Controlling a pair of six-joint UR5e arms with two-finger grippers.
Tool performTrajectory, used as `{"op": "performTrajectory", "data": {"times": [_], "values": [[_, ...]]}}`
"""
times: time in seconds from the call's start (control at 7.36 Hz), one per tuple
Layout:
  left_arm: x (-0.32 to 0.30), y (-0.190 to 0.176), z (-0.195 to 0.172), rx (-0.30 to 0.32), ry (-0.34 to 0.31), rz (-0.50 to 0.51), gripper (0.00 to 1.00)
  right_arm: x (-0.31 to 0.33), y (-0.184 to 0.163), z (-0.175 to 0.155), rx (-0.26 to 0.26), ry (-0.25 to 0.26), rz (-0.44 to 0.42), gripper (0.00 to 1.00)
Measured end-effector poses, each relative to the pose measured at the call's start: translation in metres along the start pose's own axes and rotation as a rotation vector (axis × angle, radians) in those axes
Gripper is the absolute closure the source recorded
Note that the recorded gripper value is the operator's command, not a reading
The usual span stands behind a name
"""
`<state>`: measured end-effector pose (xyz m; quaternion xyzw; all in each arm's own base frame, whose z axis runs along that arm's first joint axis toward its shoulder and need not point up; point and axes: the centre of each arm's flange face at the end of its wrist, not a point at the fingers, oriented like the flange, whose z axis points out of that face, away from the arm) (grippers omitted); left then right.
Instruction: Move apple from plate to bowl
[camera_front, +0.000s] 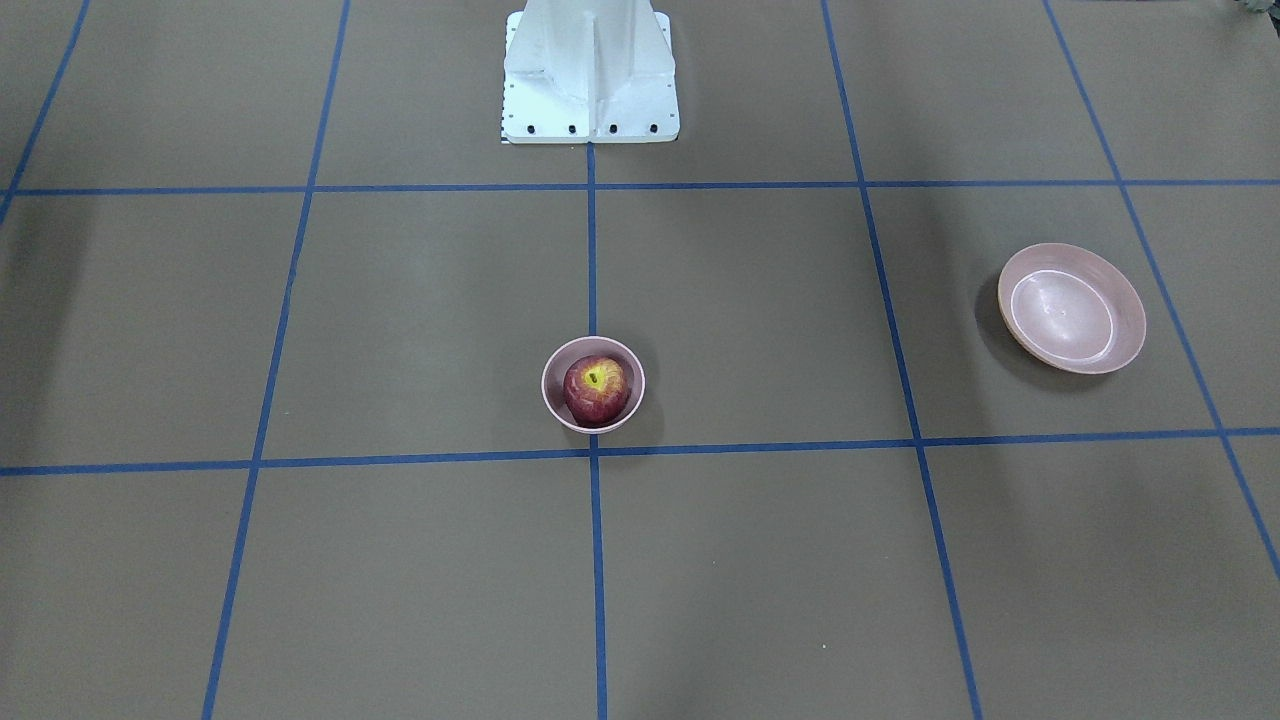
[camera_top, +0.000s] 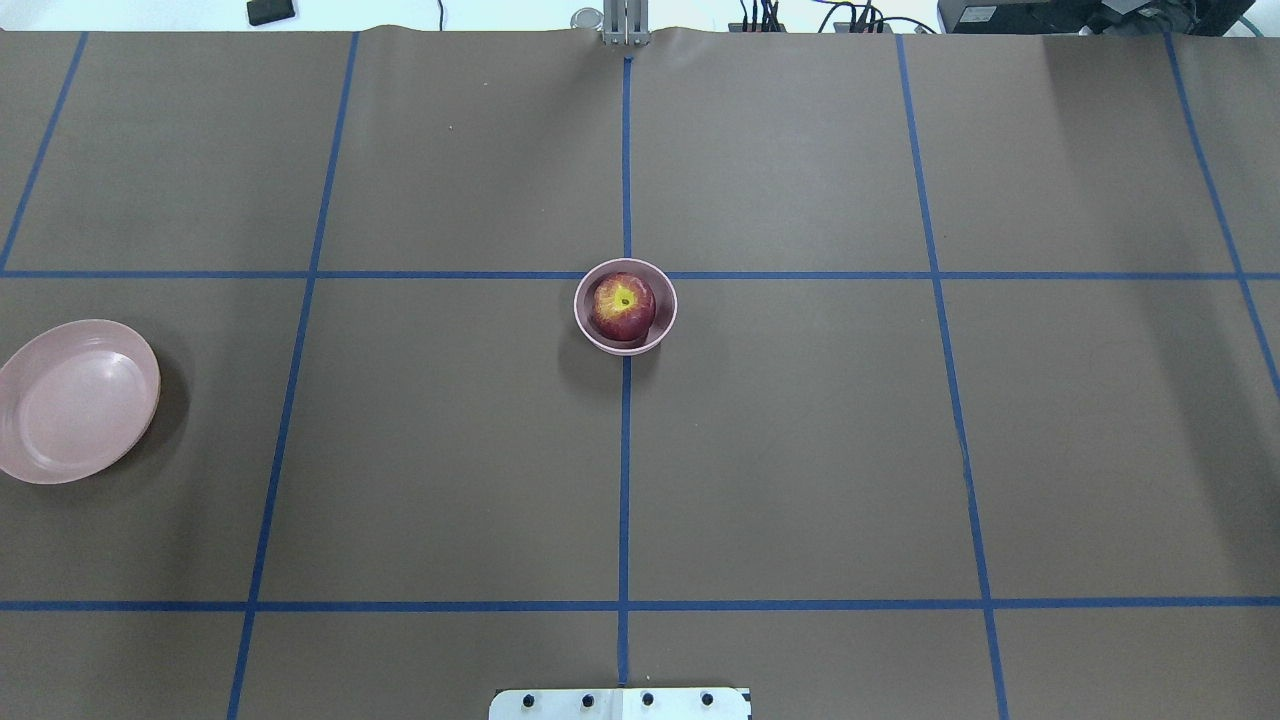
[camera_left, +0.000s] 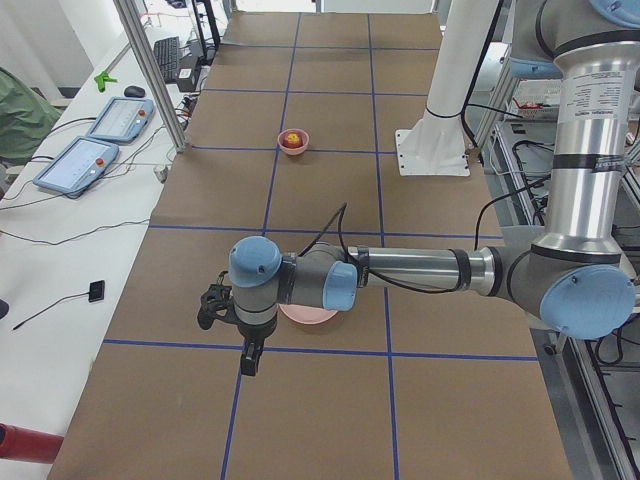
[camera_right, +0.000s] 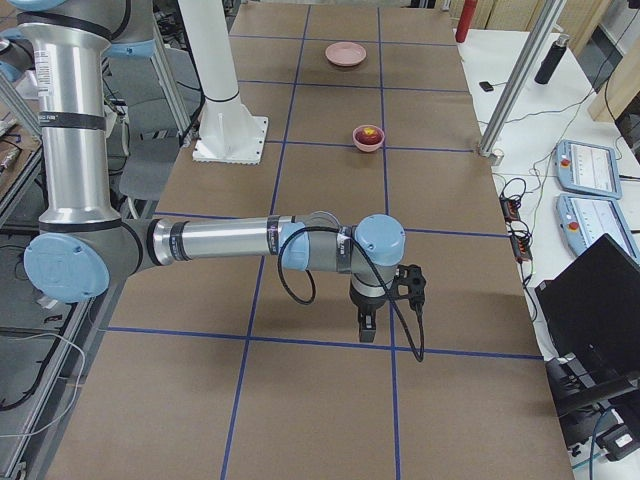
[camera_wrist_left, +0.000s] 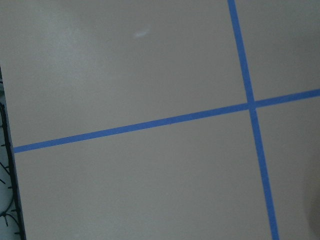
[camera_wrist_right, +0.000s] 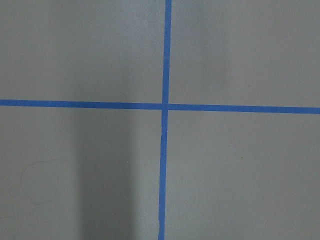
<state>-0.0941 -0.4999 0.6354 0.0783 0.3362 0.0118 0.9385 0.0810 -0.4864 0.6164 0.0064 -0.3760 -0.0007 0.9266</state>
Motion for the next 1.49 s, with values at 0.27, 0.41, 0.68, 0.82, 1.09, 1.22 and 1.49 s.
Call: {"op": "performTrajectory", "data": {"times": [0.27, 0.41, 0.68, 0.82, 1.09, 1.22, 1.49], "values": [[0.0153, 0.0030, -0.0058, 0.009, 0.024, -0.031, 0.02, 0.0018, 0.0030, 0.0024, -0.006, -0.005, 0.007, 0.00], [0.0169, 0.0039, -0.0051, 0.008, 0.026, -0.034, 0.02, 0.0014, 0.0030, 0.0022, -0.006, -0.006, 0.007, 0.00], [0.0162, 0.0057, -0.0025, 0.002, 0.027, -0.039, 0.02, 0.0004, 0.0035, 0.0014, -0.004, -0.009, 0.006, 0.00], [0.0157, 0.0063, -0.0015, 0.000, 0.027, -0.040, 0.02, 0.0002, 0.0036, 0.0012, -0.004, -0.009, 0.006, 0.00], [0.0154, 0.0067, -0.0011, -0.001, 0.027, -0.041, 0.02, 0.0017, 0.0043, 0.0026, -0.007, -0.006, 0.008, 0.00], [0.0154, 0.0067, -0.0009, -0.002, 0.028, -0.042, 0.02, 0.0025, 0.0043, 0.0032, -0.008, -0.004, 0.009, 0.00], [0.0144, 0.0072, 0.0003, -0.005, 0.029, -0.044, 0.02, 0.0025, 0.0041, 0.0030, -0.007, -0.004, 0.008, 0.00]]}}
